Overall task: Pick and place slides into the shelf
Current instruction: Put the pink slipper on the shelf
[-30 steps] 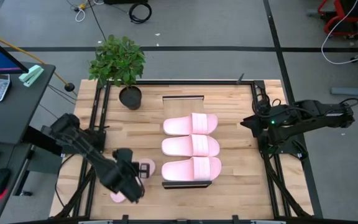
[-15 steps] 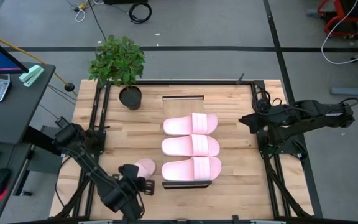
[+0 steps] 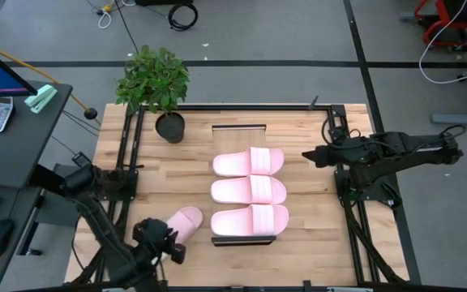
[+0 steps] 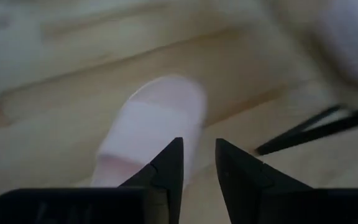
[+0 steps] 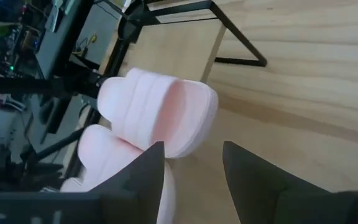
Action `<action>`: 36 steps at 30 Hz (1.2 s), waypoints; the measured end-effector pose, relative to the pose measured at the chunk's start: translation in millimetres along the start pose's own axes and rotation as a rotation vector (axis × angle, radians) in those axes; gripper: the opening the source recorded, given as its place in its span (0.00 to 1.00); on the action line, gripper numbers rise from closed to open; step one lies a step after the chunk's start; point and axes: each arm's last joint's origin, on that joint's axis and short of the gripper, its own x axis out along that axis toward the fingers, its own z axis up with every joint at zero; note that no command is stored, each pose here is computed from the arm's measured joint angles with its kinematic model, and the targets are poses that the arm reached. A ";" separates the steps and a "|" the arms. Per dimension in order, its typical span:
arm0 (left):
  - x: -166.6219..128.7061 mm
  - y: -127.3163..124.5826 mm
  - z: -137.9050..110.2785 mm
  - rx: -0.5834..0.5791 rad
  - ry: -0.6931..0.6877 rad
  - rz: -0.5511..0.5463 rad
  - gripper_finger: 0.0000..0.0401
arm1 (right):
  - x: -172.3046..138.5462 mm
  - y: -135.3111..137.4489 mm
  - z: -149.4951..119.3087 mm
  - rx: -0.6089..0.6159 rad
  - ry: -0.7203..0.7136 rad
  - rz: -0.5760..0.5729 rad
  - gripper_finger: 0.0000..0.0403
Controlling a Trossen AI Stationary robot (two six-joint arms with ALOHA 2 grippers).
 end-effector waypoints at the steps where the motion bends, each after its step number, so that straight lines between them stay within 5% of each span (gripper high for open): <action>1: -3.9 1.7 -2.5 0.008 -0.032 -0.044 0.24 | 2.0 1.3 -0.5 0.009 0.001 -0.002 0.42; 8: -34.0 7.4 -11.5 -0.024 -0.320 -0.478 0.25 | 15.5 12.9 -3.1 0.064 -0.005 0.021 0.42; 17: -51.2 -2.2 -22.9 -0.227 -0.467 -0.783 0.22 | 21.8 18.4 -4.4 0.070 -0.008 0.037 0.42; 26: -51.8 -41.3 -23.3 -0.617 -0.361 -0.836 0.12 | 21.0 18.3 -4.4 0.009 0.000 0.042 0.42; 36: -91.5 -56.4 -31.2 -0.467 -0.382 -0.835 0.02 | 20.9 18.6 -5.8 -0.117 0.044 0.058 0.42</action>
